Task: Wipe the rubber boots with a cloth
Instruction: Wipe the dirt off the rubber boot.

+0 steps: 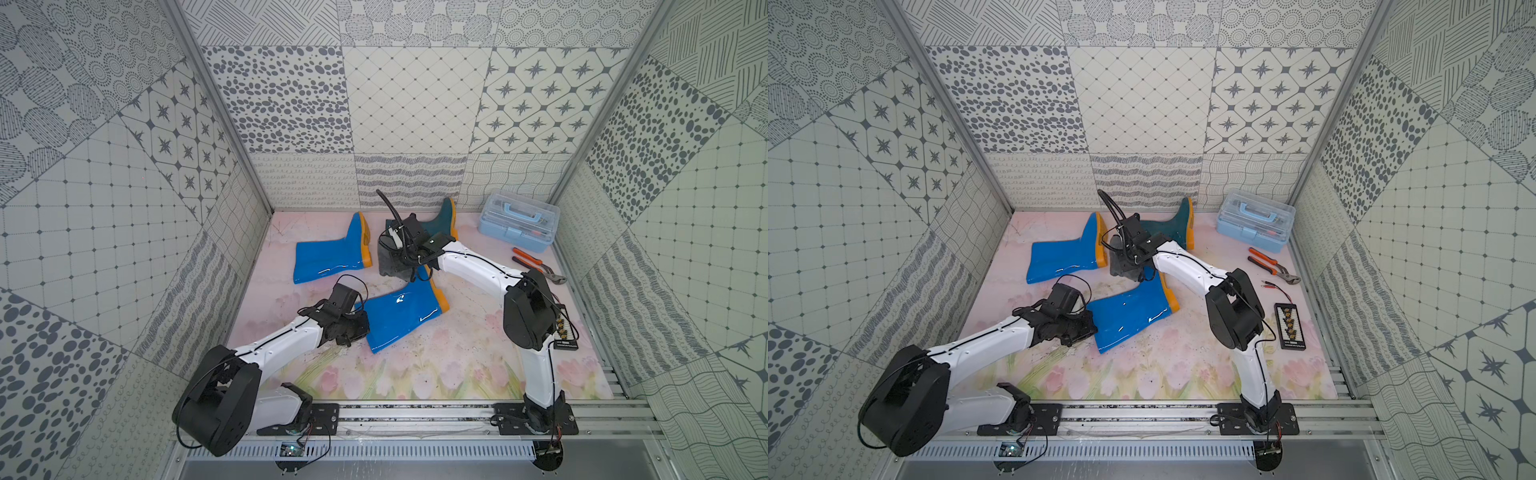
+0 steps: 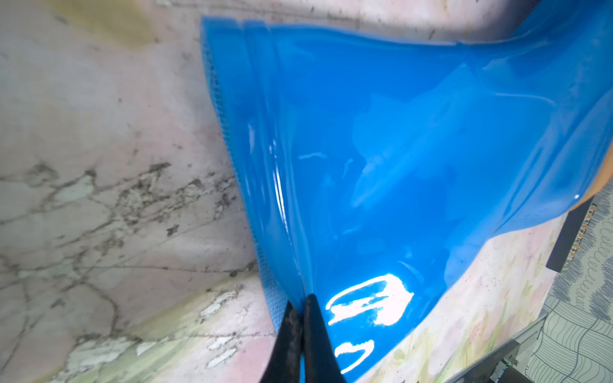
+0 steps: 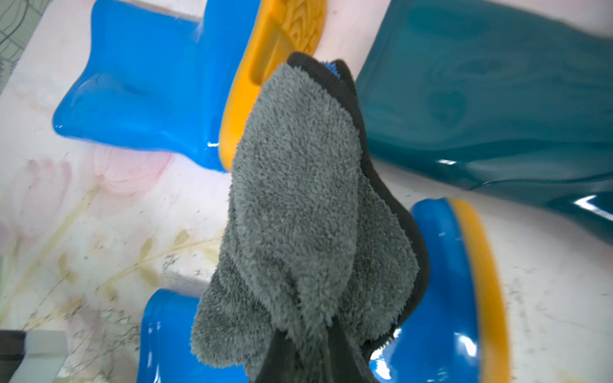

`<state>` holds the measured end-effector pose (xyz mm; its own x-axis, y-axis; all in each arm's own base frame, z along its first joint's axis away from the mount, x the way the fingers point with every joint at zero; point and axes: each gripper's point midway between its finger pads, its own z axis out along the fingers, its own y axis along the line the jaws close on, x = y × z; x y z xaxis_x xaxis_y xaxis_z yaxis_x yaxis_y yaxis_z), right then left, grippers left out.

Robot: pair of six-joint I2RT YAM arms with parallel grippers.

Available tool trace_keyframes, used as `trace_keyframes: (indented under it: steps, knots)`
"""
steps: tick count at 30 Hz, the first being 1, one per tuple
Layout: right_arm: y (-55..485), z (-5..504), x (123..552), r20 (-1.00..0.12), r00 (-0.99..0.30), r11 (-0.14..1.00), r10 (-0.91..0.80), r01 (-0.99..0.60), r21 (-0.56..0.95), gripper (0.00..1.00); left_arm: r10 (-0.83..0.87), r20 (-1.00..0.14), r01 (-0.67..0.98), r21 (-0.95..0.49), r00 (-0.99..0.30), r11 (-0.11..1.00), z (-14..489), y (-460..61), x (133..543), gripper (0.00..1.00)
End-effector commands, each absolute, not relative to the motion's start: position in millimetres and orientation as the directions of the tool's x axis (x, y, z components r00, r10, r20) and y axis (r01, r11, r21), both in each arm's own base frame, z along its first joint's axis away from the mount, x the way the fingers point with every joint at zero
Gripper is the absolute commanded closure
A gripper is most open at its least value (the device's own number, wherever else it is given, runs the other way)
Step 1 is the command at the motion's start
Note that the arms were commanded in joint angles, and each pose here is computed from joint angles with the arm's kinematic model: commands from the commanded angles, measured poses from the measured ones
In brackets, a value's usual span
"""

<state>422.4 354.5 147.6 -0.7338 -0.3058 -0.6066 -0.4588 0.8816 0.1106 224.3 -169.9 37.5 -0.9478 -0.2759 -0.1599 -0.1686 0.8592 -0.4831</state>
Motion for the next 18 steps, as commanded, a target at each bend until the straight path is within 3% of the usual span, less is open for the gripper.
trace_keyframes:
  steps: [1,9,18]
  knots:
    - [332.5,138.7,429.0,-0.574,-0.723,0.887,-0.384,-0.462,-0.012,1.0,-0.251,-0.117,-0.175,-0.446,-0.961,0.878,26.7,-165.5,215.4,1.0]
    - [285.9,111.0,381.3,-0.52,-0.784,0.917,-0.338,-0.398,0.003,1.0,-0.248,-0.14,-0.165,-0.438,-0.959,0.884,30.9,-161.3,214.9,1.0]
    - [237.2,94.3,275.1,-0.464,-0.845,0.945,-0.266,-0.325,0.05,1.0,-0.247,-0.149,-0.166,-0.418,-0.957,0.893,30.8,-155.9,212.3,1.0]
